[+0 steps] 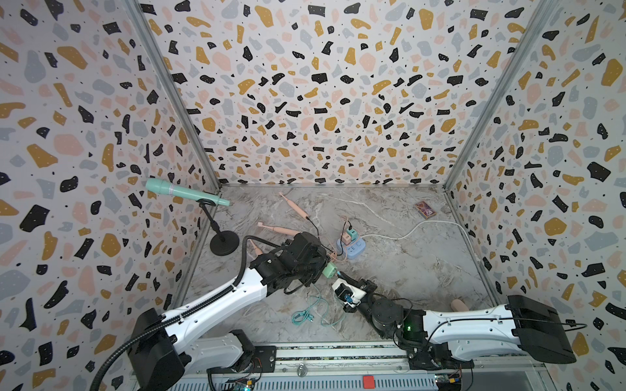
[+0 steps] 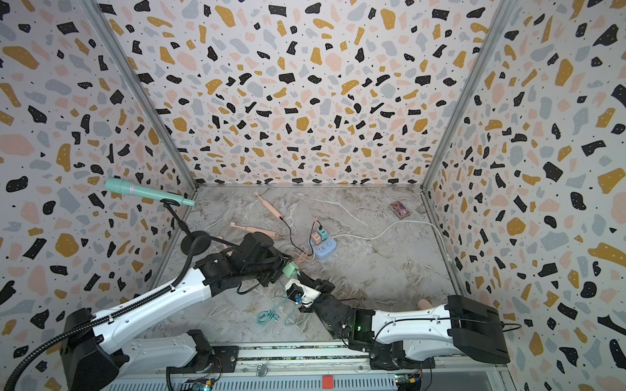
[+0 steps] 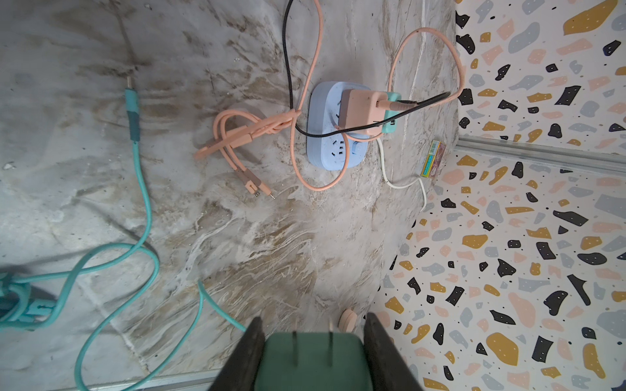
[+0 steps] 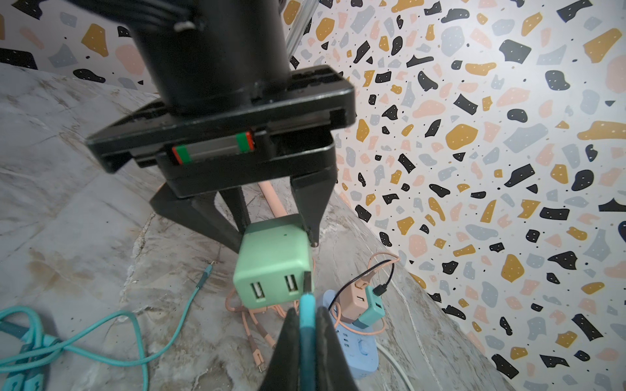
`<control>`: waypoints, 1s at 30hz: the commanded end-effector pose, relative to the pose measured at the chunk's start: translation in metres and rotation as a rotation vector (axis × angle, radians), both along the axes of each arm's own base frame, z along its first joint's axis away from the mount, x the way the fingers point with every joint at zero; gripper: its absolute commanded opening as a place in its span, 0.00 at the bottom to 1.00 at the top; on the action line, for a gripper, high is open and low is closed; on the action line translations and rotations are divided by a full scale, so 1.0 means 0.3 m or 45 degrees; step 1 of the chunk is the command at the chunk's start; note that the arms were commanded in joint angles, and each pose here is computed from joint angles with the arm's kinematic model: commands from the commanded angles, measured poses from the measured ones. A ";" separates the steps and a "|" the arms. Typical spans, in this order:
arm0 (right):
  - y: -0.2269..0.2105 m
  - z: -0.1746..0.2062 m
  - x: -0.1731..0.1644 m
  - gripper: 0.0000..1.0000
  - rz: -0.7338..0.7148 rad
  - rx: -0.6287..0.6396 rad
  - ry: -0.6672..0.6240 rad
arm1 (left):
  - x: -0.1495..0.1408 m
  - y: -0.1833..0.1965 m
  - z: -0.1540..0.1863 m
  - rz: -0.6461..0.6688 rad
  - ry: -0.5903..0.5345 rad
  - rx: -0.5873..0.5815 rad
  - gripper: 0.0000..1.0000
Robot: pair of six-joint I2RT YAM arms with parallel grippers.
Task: Charge the electric toothbrush
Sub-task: Insert the charging cable into the plug.
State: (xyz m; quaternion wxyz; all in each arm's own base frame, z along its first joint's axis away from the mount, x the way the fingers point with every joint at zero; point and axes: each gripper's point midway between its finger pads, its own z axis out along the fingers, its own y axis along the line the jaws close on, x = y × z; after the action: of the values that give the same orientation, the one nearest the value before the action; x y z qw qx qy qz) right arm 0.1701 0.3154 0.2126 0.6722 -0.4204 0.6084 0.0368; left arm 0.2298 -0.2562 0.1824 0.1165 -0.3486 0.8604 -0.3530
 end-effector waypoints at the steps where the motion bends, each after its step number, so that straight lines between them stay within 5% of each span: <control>1: 0.012 0.021 0.001 0.00 0.007 0.038 -0.003 | 0.003 -0.012 0.016 -0.009 -0.018 -0.047 0.00; 30: 0.039 -0.013 0.029 0.00 -0.040 -0.075 -0.021 | 0.008 -0.014 0.036 -0.024 -0.047 -0.046 0.00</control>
State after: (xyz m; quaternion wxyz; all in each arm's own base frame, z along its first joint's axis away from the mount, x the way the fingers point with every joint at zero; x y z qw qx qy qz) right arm 0.1751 0.3222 0.2005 0.6639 -0.4346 0.6085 0.0121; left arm 0.2330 -0.2531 0.1789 0.1239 -0.3525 0.8589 -0.3503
